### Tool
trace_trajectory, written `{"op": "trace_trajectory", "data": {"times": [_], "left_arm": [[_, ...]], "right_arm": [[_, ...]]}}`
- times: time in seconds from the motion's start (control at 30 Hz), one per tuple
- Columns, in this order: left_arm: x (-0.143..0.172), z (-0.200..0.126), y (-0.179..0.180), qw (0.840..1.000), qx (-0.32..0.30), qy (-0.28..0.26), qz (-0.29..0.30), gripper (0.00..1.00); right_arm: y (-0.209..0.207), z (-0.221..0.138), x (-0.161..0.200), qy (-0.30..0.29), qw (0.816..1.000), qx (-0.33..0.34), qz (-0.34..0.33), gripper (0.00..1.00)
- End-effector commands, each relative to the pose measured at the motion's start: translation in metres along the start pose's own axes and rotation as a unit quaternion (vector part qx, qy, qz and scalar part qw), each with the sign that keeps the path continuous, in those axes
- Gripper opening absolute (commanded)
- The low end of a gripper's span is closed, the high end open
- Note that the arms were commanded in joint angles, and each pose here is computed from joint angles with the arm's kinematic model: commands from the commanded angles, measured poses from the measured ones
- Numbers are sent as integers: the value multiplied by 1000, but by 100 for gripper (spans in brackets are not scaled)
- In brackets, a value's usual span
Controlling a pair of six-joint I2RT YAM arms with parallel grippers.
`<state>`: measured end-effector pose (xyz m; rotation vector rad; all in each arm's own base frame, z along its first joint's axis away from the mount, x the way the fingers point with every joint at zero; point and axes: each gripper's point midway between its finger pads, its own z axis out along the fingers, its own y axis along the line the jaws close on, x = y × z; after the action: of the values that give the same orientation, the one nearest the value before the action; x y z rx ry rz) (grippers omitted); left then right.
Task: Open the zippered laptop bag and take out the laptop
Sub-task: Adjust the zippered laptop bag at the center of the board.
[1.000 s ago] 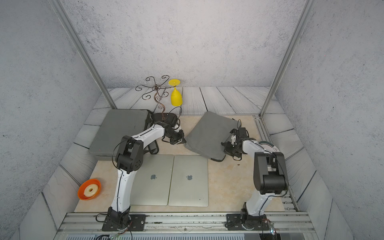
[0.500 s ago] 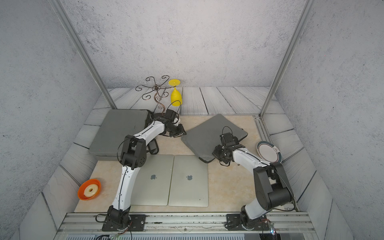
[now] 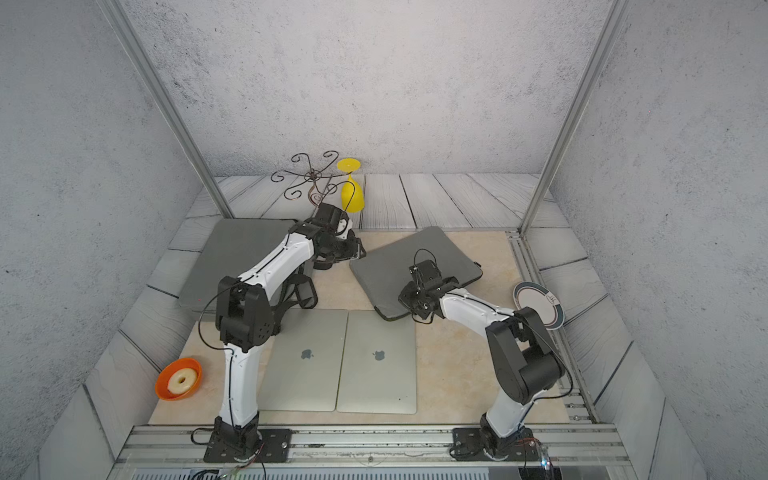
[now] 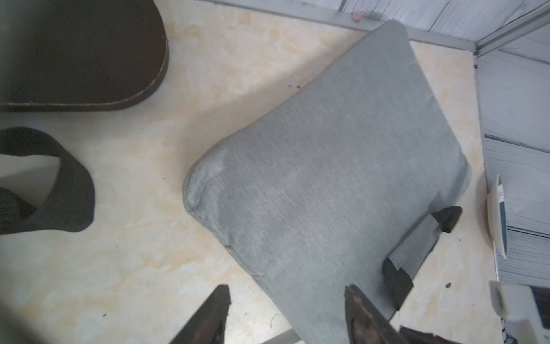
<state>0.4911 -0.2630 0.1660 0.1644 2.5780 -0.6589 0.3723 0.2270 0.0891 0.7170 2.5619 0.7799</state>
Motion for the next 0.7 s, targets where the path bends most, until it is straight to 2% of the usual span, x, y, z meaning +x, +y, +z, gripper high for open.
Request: {"op": "trace_trajectory", "data": {"times": [0.0,0.13,0.23,0.43,0.53,0.67], "left_arm": [[21,-5,0,1000,3,30,1,64],[41,-14,-7,998,28,54,-34,64],[63,-16,-11,993,48,67,-87,65],[110,-4,-29,980,70,80,-170,66],[135,5,-37,973,68,92,-200,66],[164,17,-57,964,73,115,-231,67]], "right_arm": [[13,9,-6,-10,1000,-14,3,15],[18,4,-8,-5,1000,-18,-23,27],[6,-15,-21,-8,997,16,-79,48],[-33,-47,-68,7,973,80,-216,72],[-51,-58,-101,16,964,87,-249,78],[-82,-66,-150,12,947,142,-287,81]]}}
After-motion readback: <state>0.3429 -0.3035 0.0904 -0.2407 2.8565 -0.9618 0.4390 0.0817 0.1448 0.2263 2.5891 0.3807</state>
